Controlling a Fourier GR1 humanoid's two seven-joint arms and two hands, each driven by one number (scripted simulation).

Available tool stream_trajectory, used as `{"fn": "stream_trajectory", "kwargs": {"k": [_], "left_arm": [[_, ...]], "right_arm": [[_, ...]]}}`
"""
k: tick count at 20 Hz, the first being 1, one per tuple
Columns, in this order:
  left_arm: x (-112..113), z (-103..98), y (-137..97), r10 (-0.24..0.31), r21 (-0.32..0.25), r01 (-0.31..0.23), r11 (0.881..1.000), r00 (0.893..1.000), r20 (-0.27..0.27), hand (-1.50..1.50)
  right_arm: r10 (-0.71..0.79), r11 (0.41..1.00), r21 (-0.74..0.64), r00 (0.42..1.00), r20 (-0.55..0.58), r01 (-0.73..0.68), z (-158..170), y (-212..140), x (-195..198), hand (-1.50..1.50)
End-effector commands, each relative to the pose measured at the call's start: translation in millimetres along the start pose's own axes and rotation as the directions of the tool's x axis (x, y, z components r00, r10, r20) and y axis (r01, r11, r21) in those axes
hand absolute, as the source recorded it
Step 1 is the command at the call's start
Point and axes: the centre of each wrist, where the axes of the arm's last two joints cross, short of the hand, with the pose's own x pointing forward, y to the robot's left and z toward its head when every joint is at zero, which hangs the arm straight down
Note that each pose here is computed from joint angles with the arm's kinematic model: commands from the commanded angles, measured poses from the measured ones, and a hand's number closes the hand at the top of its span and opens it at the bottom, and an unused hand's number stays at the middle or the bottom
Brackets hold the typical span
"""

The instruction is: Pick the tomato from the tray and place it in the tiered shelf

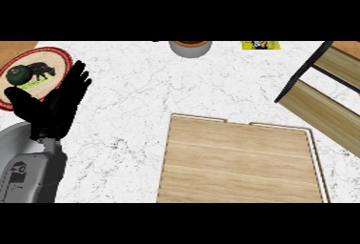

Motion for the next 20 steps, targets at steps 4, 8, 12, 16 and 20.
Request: {"fn": "stream_trajectory", "kwargs": {"k": [4, 8, 12, 16, 20], "left_arm": [[-15, 3, 5, 0.007, -0.007, -0.007, 1.000, 1.000, -0.002, 0.00], [-5, 4, 3, 0.001, -0.002, -0.001, 1.000, 1.000, 0.000, 0.00], [-8, 3, 4, 0.014, 0.028, -0.014, 1.000, 1.000, 0.006, 0.00], [-11, 11, 8, 0.013, 0.020, -0.013, 1.000, 1.000, 0.002, 0.00], [-3, 6, 4, 0.022, 0.034, -0.023, 0.999, 1.000, 0.014, 0.00]], "right_arm": [[-0.099, 0.988, 0.107, 0.988, -0.119, 0.111, 21, -62, 25, -1.50], [-0.094, 0.990, 0.094, 0.988, -0.119, 0.106, 42, -75, 18, -1.50], [-0.164, 0.979, 0.108, 0.983, -0.082, 0.173, 47, -89, 28, -1.50], [-0.173, 0.970, 0.169, 0.984, -0.040, 0.178, 46, -95, 37, -1.50], [-0.171, 0.963, 0.216, 0.985, 0.029, 0.161, 45, -89, 34, -1.50]]}}
